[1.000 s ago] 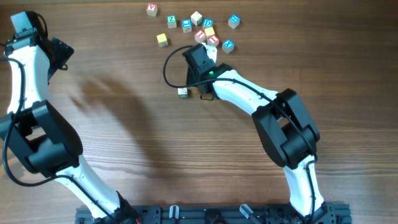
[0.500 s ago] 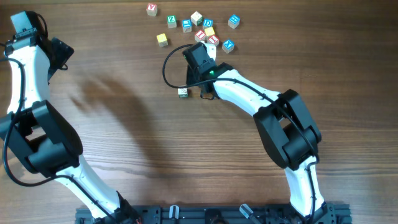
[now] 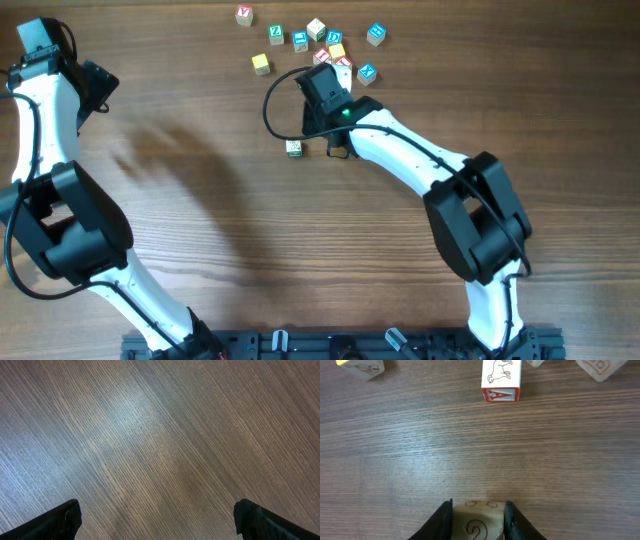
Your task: Form a circle
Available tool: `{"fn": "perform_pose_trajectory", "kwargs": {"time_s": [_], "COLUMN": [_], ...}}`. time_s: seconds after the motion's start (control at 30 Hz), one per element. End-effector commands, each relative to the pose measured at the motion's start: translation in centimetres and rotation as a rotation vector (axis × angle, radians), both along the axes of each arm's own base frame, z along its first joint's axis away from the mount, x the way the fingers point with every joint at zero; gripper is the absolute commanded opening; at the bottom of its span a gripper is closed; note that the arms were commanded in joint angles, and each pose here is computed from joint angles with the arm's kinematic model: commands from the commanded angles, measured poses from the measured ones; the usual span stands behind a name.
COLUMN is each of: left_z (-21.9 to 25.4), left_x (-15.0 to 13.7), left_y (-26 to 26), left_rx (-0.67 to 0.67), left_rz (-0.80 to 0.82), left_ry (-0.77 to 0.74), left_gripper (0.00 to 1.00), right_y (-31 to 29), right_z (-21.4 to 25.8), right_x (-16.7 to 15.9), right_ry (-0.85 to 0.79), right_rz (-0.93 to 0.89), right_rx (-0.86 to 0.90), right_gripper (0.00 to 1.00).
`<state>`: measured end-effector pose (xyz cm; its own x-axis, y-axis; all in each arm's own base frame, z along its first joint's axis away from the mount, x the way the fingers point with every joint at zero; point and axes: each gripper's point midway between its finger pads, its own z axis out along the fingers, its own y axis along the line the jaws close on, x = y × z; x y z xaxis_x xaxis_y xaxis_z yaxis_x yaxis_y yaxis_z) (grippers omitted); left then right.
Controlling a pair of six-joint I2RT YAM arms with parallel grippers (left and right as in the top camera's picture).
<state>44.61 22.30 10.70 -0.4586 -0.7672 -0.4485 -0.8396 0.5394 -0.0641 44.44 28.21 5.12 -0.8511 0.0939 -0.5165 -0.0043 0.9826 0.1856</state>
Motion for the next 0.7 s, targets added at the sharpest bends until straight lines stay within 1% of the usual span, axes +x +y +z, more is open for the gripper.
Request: {"fn": "perform_pose_trajectory", "kwargs": {"time_s": [0.0,0.2,0.67], "left_z": [1.0,1.0,1.0], "left_x": [0.1,0.1,0.1], "left_y": [0.3,0.3,0.3], "left_rx": [0.013,0.013,0.013], "left_rz": [-0.002,-0.002,-0.002], "left_ry": [-0.017,-0.018,-0.018], "left_gripper": [1.0,1.0,1.0], "right_y": [-0.4,-0.3,0.3], "right_z": [1.7,1.0,-0.6], "right_x": [-0.3,-1.4,-2.1], "right_ry": [0.0,0.065,0.08], "right_rz": [-0.057,-0.08,-0.061], "right_rx": [0.03,0.054,0.036], "right_gripper": [0.29,0.29,0.29]}}
